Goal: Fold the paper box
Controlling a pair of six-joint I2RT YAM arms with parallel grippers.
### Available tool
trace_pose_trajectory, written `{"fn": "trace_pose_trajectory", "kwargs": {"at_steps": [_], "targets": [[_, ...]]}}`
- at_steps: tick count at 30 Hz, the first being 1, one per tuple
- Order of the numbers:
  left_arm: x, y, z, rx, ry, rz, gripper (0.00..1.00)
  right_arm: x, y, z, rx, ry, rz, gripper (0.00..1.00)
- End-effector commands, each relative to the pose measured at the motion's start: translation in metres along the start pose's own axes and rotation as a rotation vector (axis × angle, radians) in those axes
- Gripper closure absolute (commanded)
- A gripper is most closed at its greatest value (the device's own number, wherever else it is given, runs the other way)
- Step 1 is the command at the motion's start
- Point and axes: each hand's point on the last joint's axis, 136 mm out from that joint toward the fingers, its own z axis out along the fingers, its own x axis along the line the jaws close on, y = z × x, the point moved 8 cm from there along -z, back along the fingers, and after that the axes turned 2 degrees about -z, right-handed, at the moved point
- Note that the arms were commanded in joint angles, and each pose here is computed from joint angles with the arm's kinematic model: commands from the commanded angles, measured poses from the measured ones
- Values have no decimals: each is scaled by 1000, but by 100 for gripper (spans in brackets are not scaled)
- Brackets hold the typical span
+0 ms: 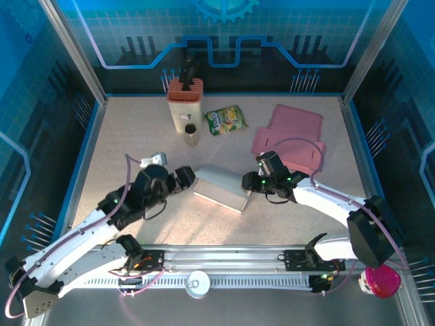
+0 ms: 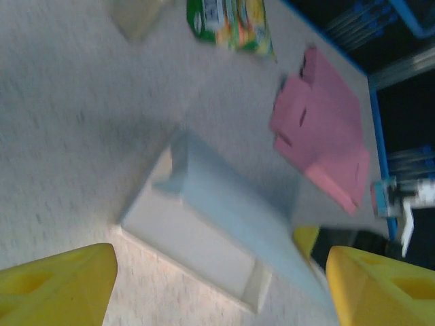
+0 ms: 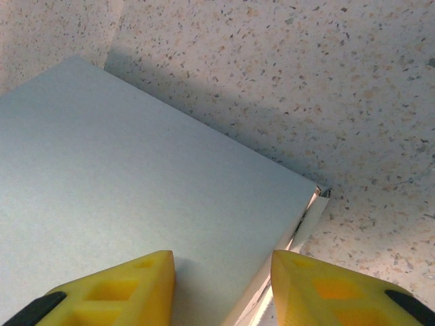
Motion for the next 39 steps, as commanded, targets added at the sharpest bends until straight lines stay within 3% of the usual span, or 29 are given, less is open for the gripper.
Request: {"fn": "trace_pose_trajectory", "kwargs": {"at_steps": [1,6,13,21,29,34,39], "targets": [[-1,12,33,96,58,126,21,6,2,-4,-15,-2,-8,59],[-13,24,86,182,158,310,27,7,3,-5,-15,-3,-13,59],[-3,9,127,259,163,373,35,7,3,-3,-12,-6,-13,59],[29,-20,146,316,188,362,38,5,2,-5,-9,-22,-24,57],[51,-38,146,333,194,316,39,-2,3,-20,-9,-21,-21,48],[58,-45,146,345,184,295,39,-5,-8,-13,37,27,7,35],[66,-51,147,355,199,289,42,-9,-25,5,101,93,67,33]]}}
